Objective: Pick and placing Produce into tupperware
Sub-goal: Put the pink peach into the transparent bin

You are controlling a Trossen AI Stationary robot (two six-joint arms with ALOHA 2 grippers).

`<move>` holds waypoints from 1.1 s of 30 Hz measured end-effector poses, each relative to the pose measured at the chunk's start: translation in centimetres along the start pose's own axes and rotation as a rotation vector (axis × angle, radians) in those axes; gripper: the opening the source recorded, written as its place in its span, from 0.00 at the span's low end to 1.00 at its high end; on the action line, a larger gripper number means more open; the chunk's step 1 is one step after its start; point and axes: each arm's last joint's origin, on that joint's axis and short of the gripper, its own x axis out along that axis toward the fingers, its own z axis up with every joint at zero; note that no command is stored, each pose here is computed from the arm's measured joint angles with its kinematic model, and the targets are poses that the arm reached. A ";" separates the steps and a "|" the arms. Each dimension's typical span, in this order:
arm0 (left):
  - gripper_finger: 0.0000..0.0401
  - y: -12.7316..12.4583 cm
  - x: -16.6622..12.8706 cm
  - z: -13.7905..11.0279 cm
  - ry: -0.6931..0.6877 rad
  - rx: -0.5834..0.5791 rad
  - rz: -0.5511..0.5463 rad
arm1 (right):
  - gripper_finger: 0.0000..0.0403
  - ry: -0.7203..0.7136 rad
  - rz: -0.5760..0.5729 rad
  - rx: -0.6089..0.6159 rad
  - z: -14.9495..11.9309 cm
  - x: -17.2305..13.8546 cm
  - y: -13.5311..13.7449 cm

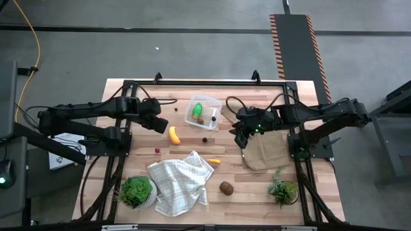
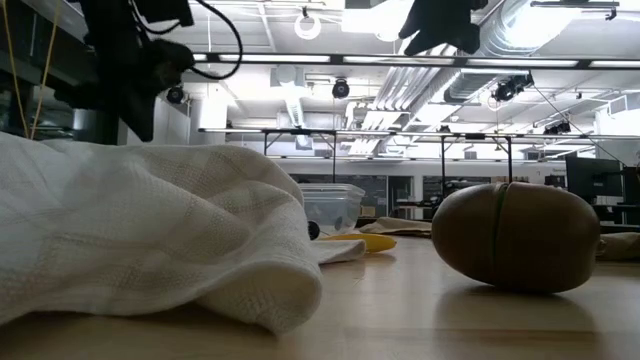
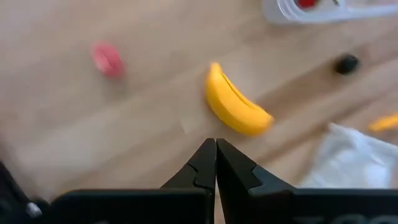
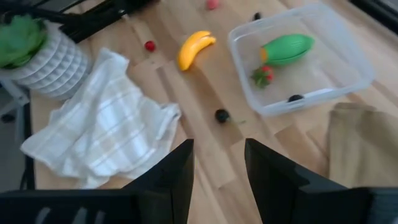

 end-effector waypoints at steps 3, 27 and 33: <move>0.00 -0.2 1.1 0.3 -0.001 0.047 0.087 | 0.33 -0.006 -0.019 0.007 0.4 0.1 -0.7; 0.36 1.3 5.0 3.5 0.120 -0.014 0.224 | 0.33 0.007 -0.015 -0.071 1.4 0.5 -2.7; 0.44 2.6 5.0 4.6 0.089 -0.089 0.259 | 0.33 0.017 0.003 -0.072 1.7 0.6 -3.2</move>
